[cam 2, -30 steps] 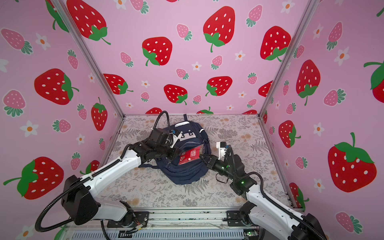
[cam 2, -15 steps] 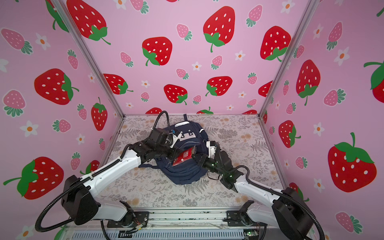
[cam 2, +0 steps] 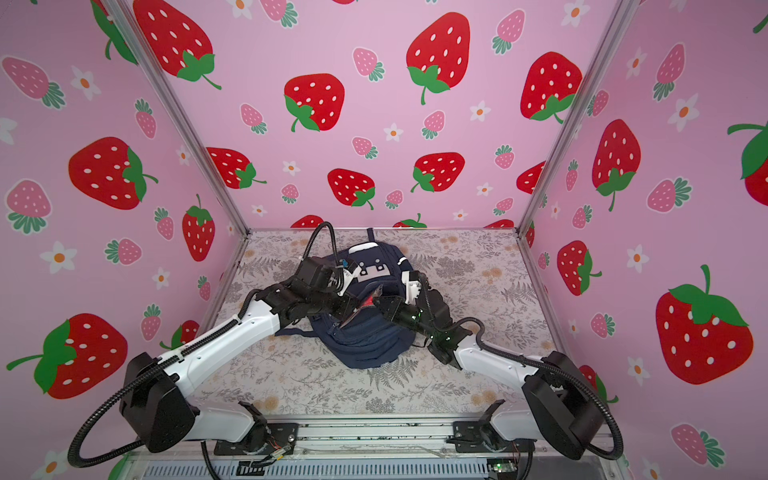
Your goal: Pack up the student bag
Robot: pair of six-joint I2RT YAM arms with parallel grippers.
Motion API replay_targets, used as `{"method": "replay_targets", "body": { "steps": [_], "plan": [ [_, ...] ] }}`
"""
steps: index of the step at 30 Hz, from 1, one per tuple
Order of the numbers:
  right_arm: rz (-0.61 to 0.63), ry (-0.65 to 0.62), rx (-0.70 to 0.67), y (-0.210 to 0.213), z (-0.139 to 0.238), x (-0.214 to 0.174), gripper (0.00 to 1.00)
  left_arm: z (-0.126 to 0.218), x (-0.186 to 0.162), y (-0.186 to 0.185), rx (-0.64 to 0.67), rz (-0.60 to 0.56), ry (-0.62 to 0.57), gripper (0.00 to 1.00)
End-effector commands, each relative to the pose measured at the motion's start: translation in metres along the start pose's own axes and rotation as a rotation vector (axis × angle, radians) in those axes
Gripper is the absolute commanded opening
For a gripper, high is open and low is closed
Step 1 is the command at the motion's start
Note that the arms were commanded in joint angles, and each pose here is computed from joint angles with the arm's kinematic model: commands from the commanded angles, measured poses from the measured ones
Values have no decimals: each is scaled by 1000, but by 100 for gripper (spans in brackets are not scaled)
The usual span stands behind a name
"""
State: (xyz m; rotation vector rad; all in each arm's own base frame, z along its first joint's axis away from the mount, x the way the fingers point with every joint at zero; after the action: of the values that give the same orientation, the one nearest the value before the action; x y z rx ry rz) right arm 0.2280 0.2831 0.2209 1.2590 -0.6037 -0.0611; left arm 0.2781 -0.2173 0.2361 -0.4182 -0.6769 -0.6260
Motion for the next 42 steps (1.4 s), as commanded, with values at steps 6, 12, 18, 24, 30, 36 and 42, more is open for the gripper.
{"method": "replay_targets", "body": {
  "steps": [6,12,18,24,30,36,42],
  "plan": [
    [-37,-64,-239,-48,16,-1,0,21,13,-17,-75,-52,-79,0],
    [-9,-44,-387,-69,22,-5,0,22,13,-16,-81,-52,-87,0],
    [4,-30,-345,-60,-3,6,0,22,12,-17,-92,-57,-82,0],
    [5,-31,-285,-48,-25,15,0,20,11,-19,-113,-59,-73,0],
    [21,-27,-312,-49,-38,21,24,18,10,-20,-125,-63,-61,0],
    [65,-56,-349,-46,-20,23,48,16,9,-19,-117,-61,-52,0],
    [109,-62,-427,-47,7,19,47,13,9,-16,-111,-50,-37,0]
  ]
}}
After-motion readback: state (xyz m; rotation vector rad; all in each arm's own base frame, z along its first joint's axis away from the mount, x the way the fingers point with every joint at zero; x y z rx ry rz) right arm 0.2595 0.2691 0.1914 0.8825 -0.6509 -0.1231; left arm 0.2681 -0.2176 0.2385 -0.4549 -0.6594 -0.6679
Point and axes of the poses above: each gripper's point midway between its finger pads, its own z axis back along the fingers, its own y axis along the line the jaws close on, x = y × z, the point moved 6 cm from there along z, back along the fingers, and after that the axes turned 3 degrees about -z, right-handed, at the moved point
